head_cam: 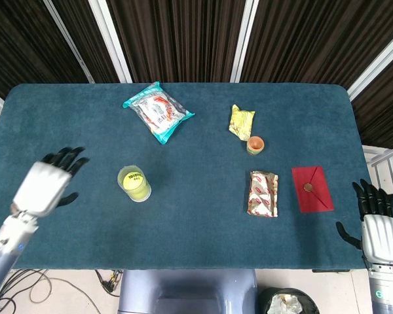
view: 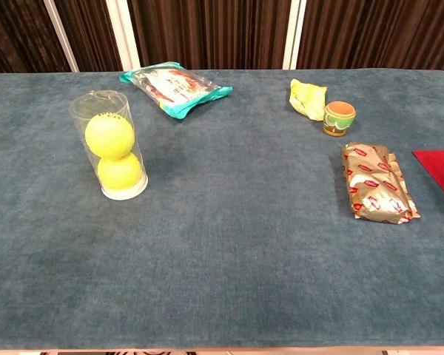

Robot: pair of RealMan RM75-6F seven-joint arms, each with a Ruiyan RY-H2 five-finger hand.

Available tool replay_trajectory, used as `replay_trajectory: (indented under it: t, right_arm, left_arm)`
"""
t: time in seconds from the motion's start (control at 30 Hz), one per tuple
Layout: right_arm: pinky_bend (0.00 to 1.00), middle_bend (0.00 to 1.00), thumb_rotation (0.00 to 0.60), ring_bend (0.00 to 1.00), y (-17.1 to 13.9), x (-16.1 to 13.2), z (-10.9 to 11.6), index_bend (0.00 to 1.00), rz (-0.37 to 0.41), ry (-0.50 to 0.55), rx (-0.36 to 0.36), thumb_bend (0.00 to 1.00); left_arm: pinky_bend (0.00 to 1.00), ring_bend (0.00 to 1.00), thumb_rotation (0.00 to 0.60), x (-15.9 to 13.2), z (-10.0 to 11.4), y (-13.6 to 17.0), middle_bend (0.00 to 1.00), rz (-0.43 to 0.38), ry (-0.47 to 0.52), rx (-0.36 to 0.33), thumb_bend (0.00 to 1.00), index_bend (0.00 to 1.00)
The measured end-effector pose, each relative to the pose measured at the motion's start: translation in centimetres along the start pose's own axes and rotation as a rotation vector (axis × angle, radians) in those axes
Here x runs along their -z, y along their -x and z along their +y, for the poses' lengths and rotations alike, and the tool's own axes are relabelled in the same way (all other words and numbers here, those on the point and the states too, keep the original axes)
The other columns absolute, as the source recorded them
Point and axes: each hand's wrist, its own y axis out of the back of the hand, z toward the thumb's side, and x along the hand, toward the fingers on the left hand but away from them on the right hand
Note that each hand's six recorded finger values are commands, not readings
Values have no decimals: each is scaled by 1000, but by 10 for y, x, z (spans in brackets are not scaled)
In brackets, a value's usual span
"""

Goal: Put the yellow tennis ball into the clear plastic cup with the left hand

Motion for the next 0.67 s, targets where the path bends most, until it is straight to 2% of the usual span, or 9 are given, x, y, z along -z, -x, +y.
replay_trajectory:
  t: [0.17,0.27,0.47,0.67]
  right_arm:
    - [0,17,600,25,0,-2,-1,0,8,-2,-1,337]
    - [0,16,600,24,0,-2,-1,0,7,0,-2,337]
    - [0,16,600,24,0,-2,0,0,12,3,3,337]
    - [0,16,600,24,0,-3,1,0,16,5,5,337]
  left_arm:
    - [246,58,600,31,-33,50,59,94,2,52,74,194]
    - [215,41,600,45,-50,66,44,139,10,70,74,182]
    - [107,0,600,62,-79,83,0,180,46,110,74,139]
    - [106,0,600,68,-88,84,0,188,95,116,74,133]
